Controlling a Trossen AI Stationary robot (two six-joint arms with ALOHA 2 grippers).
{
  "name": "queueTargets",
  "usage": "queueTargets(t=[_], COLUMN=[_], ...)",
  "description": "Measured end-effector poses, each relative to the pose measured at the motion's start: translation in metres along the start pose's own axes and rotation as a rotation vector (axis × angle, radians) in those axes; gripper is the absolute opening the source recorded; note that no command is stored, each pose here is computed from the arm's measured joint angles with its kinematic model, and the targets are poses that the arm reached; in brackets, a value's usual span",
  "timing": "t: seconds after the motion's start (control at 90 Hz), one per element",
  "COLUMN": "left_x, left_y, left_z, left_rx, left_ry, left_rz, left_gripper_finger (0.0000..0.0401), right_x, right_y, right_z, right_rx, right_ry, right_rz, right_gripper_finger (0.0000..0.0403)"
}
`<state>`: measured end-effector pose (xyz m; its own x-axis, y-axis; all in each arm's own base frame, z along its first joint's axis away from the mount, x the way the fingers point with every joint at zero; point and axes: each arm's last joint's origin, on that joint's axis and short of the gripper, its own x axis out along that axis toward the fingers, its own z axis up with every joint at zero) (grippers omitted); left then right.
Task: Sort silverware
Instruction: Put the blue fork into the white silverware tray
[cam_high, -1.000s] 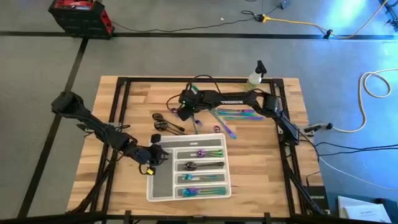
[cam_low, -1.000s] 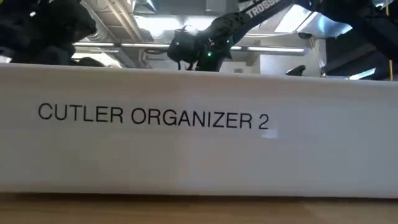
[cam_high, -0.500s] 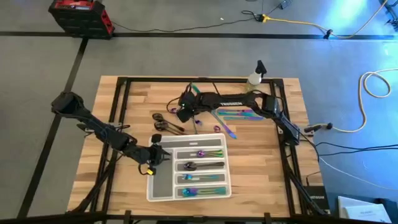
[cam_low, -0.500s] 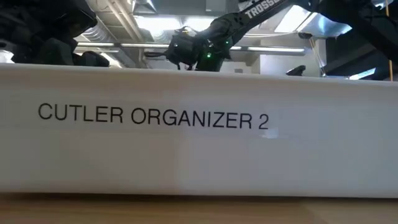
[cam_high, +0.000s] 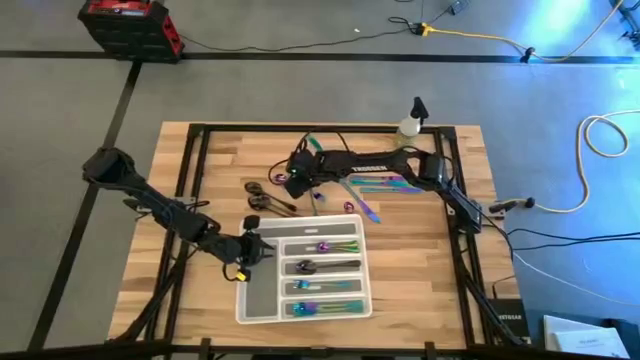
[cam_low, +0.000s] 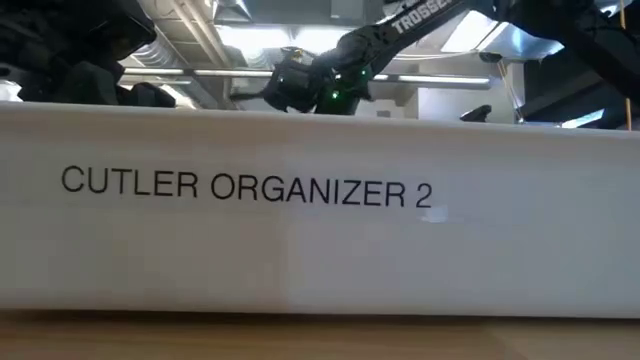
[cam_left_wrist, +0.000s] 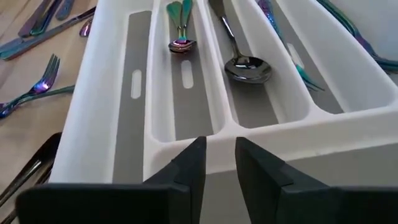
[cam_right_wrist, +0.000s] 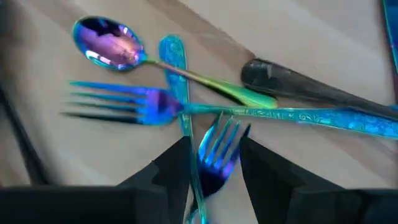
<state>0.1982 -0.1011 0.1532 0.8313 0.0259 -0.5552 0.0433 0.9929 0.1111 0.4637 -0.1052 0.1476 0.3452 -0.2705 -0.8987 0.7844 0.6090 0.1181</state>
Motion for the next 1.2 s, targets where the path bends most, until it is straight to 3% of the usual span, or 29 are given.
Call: queueTargets(t=[0.344, 0.789, 1.2], left_x=[0.000, 0.000, 0.000], left_y=[0.000, 0.000, 0.000], left_z=[-0.001, -0.001, -0.001], left_rx=[0.004, 0.002, -0.002], left_ry=[0.008, 0.013, 0.013], left_rz=[0.002, 0.002, 0.001], left_gripper_finger=[0.0072, 0.0072, 0.0072], right_x=[0.010, 0.005, -0.001], right_y=[0.005, 0.016, 0.010], right_z=[-0.007, -0.014, -0.011], right_rx=[0.027, 0.002, 0.029], right_ry=[-0.029, -0.076, -0.116], right_rz=[-0.045, -0.067, -0.130], right_gripper_finger=[0.0128, 0.0217, 0.0200])
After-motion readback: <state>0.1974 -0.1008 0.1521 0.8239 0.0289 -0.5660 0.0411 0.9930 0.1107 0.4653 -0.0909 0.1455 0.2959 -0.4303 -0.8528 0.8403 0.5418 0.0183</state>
